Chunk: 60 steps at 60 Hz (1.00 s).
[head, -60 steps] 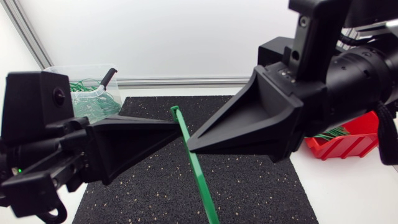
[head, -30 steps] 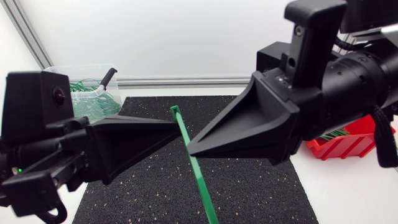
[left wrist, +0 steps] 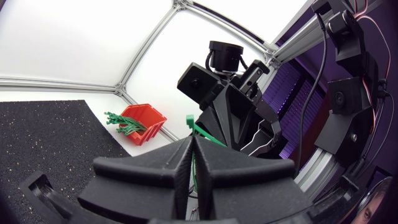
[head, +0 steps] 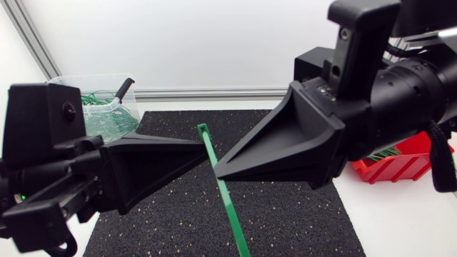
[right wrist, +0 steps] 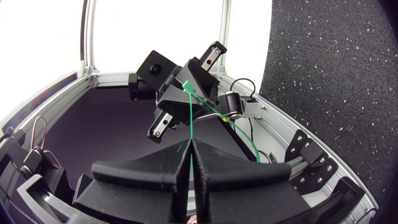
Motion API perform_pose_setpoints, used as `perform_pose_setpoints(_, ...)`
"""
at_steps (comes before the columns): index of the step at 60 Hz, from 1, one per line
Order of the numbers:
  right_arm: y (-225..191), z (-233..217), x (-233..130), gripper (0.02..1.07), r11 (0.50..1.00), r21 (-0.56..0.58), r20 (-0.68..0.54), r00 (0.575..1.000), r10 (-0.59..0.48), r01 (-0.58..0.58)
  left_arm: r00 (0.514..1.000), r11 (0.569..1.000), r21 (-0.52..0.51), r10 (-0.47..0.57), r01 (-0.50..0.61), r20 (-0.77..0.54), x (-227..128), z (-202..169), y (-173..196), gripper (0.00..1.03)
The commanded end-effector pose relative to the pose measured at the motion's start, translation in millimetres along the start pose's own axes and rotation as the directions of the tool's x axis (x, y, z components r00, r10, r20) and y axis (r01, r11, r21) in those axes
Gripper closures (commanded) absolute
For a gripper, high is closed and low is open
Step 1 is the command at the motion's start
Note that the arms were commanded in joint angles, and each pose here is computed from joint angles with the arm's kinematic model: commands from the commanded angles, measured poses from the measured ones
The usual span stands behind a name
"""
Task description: Take a green cable tie from the red box, thread the tail through the head to close it, then place it in the transparent bin on the left.
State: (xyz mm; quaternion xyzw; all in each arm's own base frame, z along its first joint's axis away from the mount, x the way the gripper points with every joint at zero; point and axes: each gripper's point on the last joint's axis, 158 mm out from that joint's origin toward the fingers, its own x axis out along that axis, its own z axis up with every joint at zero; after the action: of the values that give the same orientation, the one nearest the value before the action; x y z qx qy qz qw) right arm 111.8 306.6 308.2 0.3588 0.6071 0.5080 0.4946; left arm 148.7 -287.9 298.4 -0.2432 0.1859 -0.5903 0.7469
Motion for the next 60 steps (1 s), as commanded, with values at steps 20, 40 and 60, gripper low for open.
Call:
perform_pose_setpoints(20, -1.7, -7.3, 2.5, 1.01, 1.000, 0.014, -0.019, 1.000, 0.005, -0.005, 1.000, 1.000, 0.010, -0.010, 0.010, 0.008, 2.7, 7.4, -4.5, 0.99)
perform_pose_setpoints(40, -6.7, -3.5, 3.0, 1.01, 1.000, 0.023, -0.012, 1.000, 0.001, -0.001, 1.000, 1.000, 0.011, -0.012, 0.012, 0.008, 2.0, 7.7, -5.9, 0.99)
perform_pose_setpoints(60, -9.2, -2.9, 1.4, 1.01, 1.000, 0.024, -0.004, 1.000, 0.001, -0.001, 1.000, 1.000, 0.014, -0.011, 0.011, 0.015, 0.9, 9.6, -7.0, 0.99)
